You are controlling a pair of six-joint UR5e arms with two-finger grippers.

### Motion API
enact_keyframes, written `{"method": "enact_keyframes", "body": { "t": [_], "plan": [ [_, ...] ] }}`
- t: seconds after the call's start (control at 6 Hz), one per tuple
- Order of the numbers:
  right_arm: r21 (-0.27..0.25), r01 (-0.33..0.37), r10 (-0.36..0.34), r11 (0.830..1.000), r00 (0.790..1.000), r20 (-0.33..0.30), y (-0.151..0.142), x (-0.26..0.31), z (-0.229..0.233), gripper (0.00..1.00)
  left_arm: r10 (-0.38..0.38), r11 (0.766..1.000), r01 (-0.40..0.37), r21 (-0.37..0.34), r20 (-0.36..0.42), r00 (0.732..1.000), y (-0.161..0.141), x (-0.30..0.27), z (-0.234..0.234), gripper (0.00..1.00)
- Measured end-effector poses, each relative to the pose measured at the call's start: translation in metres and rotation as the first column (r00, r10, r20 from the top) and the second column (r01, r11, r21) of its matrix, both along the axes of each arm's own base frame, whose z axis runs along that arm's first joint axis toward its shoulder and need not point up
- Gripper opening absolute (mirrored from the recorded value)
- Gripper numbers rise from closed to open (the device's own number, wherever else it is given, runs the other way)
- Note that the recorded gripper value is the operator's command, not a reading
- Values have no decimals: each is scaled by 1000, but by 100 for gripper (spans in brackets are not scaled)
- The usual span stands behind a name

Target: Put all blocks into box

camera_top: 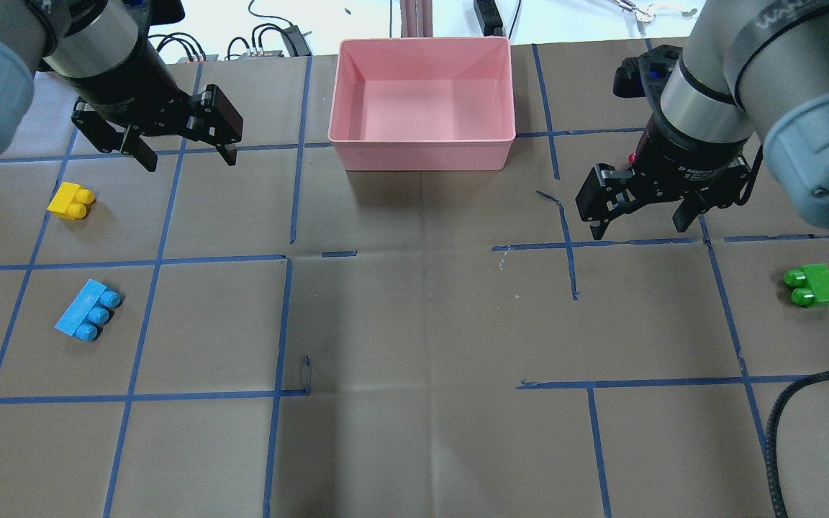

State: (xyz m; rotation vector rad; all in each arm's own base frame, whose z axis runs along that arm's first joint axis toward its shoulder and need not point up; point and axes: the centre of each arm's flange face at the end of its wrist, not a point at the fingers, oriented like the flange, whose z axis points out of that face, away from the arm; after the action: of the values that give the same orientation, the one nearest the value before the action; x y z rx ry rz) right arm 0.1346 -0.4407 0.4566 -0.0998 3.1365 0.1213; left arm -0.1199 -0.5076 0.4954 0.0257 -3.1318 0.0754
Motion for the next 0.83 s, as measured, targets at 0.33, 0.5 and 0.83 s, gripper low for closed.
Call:
{"method": "enact_keyframes", "body": {
  "t": [0.33, 0.5, 0.83],
  "plan": [
    [2, -4, 4, 1000, 1000, -1, -1, 0, -1, 100, -122, 993, 122, -2, 16, 992, 0, 25, 2, 99],
    [3, -6, 6, 1000, 1000, -1, -2, -2, -2, 100, -192, 981, 192, 7, 21, 981, -1, 64, 0, 99],
    [-7, -80, 80, 997, 997, -4, -8, -16, -2, 100, -298, 954, 297, 46, 13, 955, 8, 171, -17, 99]
  ]
}}
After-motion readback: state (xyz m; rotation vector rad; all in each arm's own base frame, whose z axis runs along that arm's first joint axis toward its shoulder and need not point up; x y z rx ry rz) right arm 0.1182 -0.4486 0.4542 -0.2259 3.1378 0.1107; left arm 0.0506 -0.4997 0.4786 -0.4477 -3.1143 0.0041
